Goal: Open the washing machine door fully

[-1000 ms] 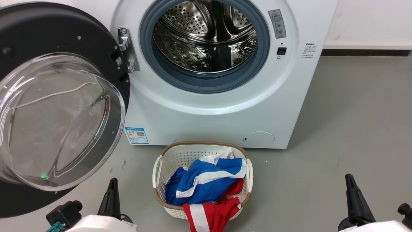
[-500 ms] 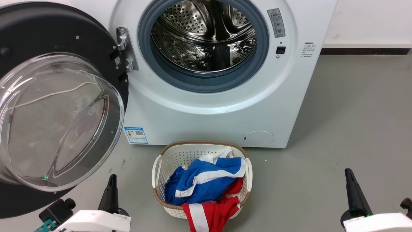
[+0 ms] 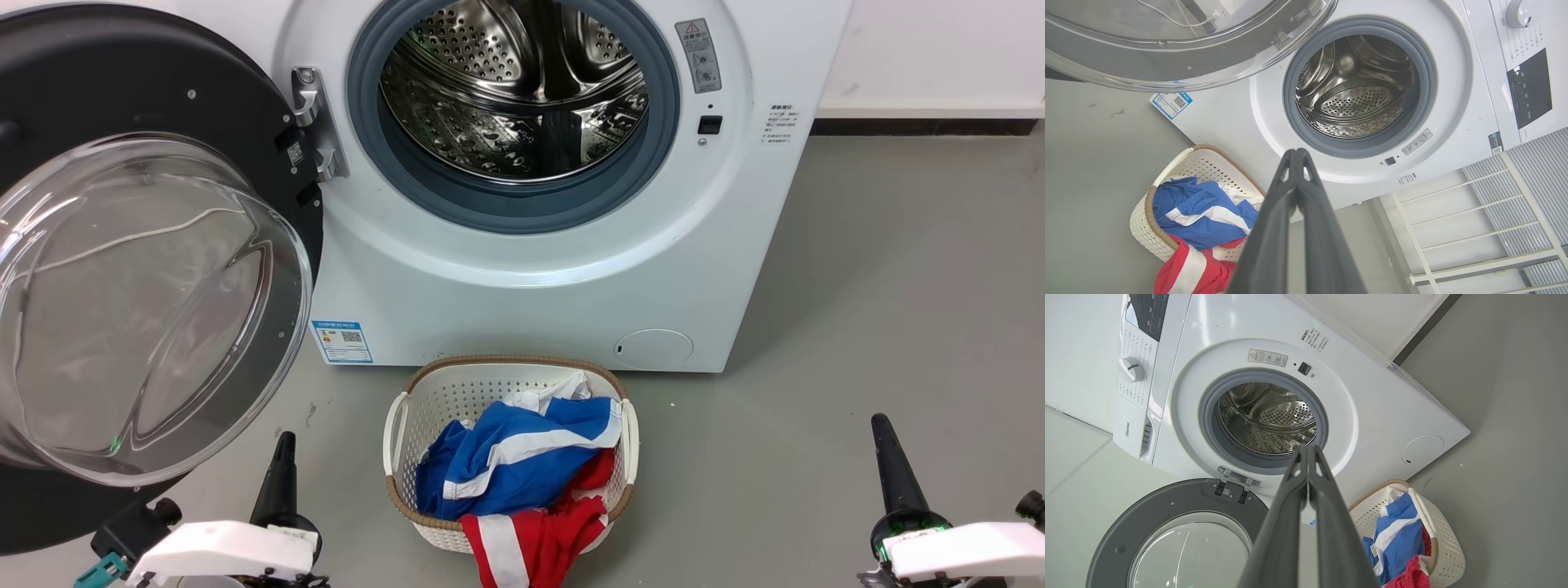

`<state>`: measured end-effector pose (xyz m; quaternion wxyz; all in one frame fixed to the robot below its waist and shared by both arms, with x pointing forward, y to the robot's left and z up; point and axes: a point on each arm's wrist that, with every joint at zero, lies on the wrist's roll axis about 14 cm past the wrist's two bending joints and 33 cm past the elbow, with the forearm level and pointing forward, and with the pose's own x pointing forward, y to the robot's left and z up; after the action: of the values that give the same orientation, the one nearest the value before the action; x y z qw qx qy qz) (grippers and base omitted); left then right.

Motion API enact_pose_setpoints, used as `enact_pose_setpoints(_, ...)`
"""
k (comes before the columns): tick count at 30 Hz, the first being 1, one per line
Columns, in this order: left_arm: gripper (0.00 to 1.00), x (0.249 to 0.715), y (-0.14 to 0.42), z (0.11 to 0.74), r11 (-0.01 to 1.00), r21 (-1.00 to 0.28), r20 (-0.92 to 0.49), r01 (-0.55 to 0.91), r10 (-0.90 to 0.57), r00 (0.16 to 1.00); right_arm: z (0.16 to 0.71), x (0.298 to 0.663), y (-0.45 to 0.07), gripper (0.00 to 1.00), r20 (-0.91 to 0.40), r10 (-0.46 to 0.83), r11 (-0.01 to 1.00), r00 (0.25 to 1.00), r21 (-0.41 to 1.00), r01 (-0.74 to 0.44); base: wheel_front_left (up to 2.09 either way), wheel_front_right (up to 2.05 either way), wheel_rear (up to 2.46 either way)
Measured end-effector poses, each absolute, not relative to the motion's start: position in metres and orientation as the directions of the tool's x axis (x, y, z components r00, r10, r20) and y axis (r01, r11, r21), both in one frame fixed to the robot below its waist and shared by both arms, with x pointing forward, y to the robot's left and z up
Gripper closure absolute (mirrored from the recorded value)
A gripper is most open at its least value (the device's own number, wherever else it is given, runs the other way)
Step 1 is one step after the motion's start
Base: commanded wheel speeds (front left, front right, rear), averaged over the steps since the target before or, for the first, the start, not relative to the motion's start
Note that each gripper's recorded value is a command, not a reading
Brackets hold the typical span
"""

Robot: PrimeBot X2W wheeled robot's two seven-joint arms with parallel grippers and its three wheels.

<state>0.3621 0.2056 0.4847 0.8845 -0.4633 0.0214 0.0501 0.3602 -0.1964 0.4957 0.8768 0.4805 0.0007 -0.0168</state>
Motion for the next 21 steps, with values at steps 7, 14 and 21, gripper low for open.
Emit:
enact_pose_setpoints(7, 1.0, 0.3656, 0.2048, 0.4866, 0.497, -0.862, -0.081, -0.099, 0.058, 0.995, 0.4959, 0.3639, -0.1969, 1.0, -0.022, -0.028, 0.473, 0.999, 0.88, 0.033, 0.0, 0.0, 0.0)
enact_pose_setpoints(14, 1.0, 0.3687, 0.2042, 0.488, 0.431, -0.898, -0.079, -0.093, 0.05, 0.996, 0.4969, 0.3677, -0.1973, 1.0, -0.024, -0.025, 0.411, 0.999, 0.911, 0.032, 0.0, 0.0, 0.0)
enact_pose_setpoints(21, 1.0, 0.3713, 0.2033, 0.4898, 0.366, -0.927, -0.072, -0.082, 0.041, 0.997, 0.4962, 0.3702, -0.1976, 1.0, -0.03, -0.02, 0.349, 0.999, 0.936, 0.035, 0.0, 0.0, 0.0)
